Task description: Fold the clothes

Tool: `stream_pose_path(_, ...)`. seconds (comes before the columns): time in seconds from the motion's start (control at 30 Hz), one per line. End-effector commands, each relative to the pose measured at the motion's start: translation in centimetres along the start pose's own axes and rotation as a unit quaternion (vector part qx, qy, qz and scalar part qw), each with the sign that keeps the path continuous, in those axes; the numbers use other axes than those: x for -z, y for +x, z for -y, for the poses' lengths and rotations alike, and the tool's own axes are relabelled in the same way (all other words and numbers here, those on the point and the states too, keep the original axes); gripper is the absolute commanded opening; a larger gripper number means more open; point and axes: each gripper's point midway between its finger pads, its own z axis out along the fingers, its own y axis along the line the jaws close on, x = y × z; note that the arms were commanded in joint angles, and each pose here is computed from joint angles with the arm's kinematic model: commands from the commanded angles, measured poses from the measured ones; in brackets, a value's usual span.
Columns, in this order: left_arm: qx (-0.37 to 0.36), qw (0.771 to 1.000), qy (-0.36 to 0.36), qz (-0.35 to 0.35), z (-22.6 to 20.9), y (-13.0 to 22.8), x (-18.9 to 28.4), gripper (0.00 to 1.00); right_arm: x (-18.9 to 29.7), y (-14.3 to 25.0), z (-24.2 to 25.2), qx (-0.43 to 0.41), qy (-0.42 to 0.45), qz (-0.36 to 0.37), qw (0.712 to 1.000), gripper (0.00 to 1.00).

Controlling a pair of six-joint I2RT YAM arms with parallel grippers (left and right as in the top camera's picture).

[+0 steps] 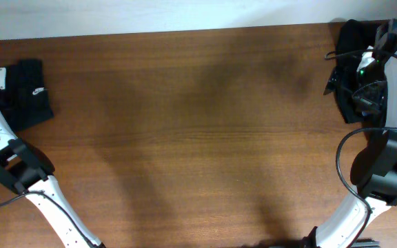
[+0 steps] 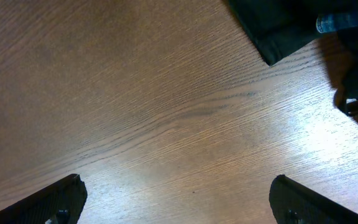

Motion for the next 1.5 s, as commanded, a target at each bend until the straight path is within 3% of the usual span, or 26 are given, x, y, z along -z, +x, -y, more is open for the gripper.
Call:
stream_pose_path(0.0,0.073,0.996,-0.041,0.018,-1.6,-1.0,1.2,0.99,0.7,-0.3,0.1,-0.003,0.002,0.012,1.0,0.99)
stream_pose_path(0.27,0.133,0.983,-0.051,0.114,-2.8,-4.8,11.6,0.99,0.7,-0.3,0.1,-0.003,0.002,0.012,1.0,0.99)
stream_pose_path(0.43,0.115,0.984,0.055,0.12,2.1,-5.0,15.5,0.99,0.7,-0.3,0.1,-0.003,0.002,0.012,1.0,0.99)
stream_pose_path(0.47,0.111,0.984,0.084,0.113,3.4,-4.8,15.6,0.94,0.7,-0.3,0.1,-0.003,0.002,0.012,1.0,0.99)
stream_pose_path(0.53,0.105,0.982,0.131,0.083,6.0,-3.7,15.4,0.42,0.7,-0.3,0.1,-0.003,0.002,0.012,1.0,0.99)
stream_pose_path(0.57,0.103,0.983,0.138,0.067,6.7,-3.2,15.1,0.26,0.7,-0.3,0.1,-0.003,0.002,0.012,1.0,0.99)
stream_pose_path(0.63,0.099,0.984,0.144,0.044,7.8,-2.5,14.3,0.11,0.7,-0.3,0.1,-0.003,0.002,0.012,1.0,0.99)
stream_pose_path(0.73,0.118,0.981,0.149,0.033,8.4,-2.5,13.2,0.04,0.7,-0.3,0.1,-0.003,0.002,0.012,1.0,0.99)
stream_pose_path(1.13,0.186,0.976,0.108,-0.046,7.2,0.6,6.1,0.01,0.7,-0.3,0.1,-0.003,0.002,0.012,1.0,0.99)
stream_pose_path(1.47,0.199,0.977,0.069,-0.035,4.8,0.6,3.4,0.0,0.7,-0.3,0.1,-0.003,0.002,0.012,1.0,0.99)
